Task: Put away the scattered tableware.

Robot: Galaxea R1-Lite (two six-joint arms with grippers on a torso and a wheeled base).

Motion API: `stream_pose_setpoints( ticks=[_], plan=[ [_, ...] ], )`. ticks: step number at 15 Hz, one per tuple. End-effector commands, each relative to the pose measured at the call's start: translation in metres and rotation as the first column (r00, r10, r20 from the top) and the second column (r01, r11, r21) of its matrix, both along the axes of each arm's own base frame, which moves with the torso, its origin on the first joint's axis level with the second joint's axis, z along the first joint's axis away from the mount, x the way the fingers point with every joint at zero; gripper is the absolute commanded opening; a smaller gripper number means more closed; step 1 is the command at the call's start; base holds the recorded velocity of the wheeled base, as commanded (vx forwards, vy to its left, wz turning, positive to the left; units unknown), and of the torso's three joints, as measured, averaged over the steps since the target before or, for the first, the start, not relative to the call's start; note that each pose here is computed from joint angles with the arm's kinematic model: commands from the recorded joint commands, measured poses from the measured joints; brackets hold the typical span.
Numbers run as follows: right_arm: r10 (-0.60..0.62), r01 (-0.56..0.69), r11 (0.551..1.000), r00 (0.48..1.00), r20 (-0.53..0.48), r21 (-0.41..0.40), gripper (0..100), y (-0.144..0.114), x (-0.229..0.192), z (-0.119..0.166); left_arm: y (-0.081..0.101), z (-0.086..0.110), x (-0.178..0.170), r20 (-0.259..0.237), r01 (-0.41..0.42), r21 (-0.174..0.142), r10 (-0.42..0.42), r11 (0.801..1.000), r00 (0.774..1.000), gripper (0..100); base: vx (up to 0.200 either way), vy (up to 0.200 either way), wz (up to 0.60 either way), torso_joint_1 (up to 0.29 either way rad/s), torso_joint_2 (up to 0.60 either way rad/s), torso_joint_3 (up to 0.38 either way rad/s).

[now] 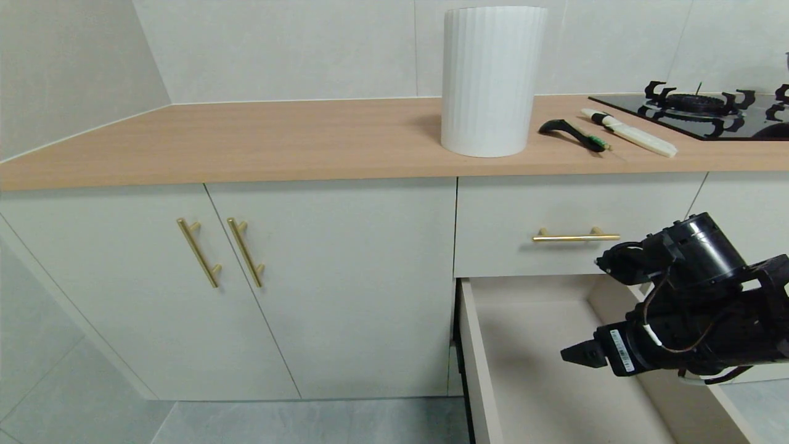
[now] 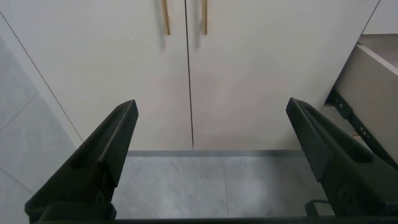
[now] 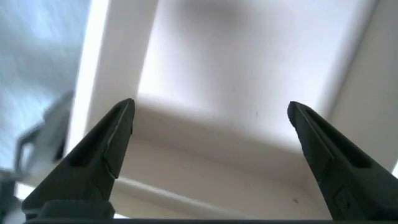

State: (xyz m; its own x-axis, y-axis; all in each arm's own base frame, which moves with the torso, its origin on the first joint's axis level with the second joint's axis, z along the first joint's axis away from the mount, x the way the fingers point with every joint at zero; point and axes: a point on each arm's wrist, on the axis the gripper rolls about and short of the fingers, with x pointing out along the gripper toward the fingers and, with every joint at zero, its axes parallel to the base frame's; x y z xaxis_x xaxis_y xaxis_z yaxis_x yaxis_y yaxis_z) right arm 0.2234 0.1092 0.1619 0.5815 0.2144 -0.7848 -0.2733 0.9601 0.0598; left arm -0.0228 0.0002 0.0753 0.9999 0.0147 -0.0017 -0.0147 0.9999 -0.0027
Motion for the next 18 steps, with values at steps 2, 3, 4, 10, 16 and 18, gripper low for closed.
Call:
stream_pose_setpoints(
  ticks=[2, 3, 4, 10, 16, 18],
  plan=[
    [-0.003, 0.003, 1.000, 1.000, 0.004, 0.002, 100, -0.0009, 0.0000, 0.0003, 0.0000, 0.0001, 0.0001, -0.001, -0.001, 0.000, 0.001, 1.000, 1.000, 100, 0.000, 0.000, 0.00, 0.000, 0.00, 0.000],
    [-0.004, 0.004, 1.000, 1.000, 0.007, 0.003, 100, -0.0012, -0.0004, 0.0010, 0.0000, 0.0001, 0.0001, -0.001, -0.001, 0.000, 0.001, 1.000, 1.000, 100, 0.000, 0.000, 0.00, 0.000, 0.00, 0.000],
    [-0.008, 0.008, 1.000, 1.000, 0.006, 0.001, 100, -0.0022, 0.0000, 0.0009, 0.0000, 0.0000, 0.0000, 0.000, -0.001, 0.000, 0.001, 1.000, 1.000, 100, 0.000, 0.000, 0.00, 0.000, 0.00, 0.000],
    [-0.009, 0.009, 1.000, 1.000, -0.001, -0.002, 100, -0.0026, 0.0000, -0.0009, 0.0000, 0.0000, 0.0000, 0.000, -0.001, 0.000, 0.001, 1.000, 1.000, 100, 0.000, 0.000, 0.00, 0.086, -0.29, -0.239],
    [-0.007, 0.007, 1.000, 1.000, -0.001, -0.005, 100, -0.0031, -0.0010, -0.0013, 0.0000, 0.0001, 0.0001, -0.001, -0.001, 0.000, 0.001, 1.000, 1.000, 100, 0.000, 0.000, 0.00, 0.152, -0.49, -0.306],
    [-0.005, 0.005, 1.000, 1.000, -0.001, -0.006, 100, -0.0031, -0.0010, -0.0013, 0.0000, 0.0001, 0.0001, -0.001, -0.001, 0.000, 0.001, 1.000, 1.000, 100, 0.000, 0.000, 0.00, 0.178, -0.46, -0.295]
  ],
)
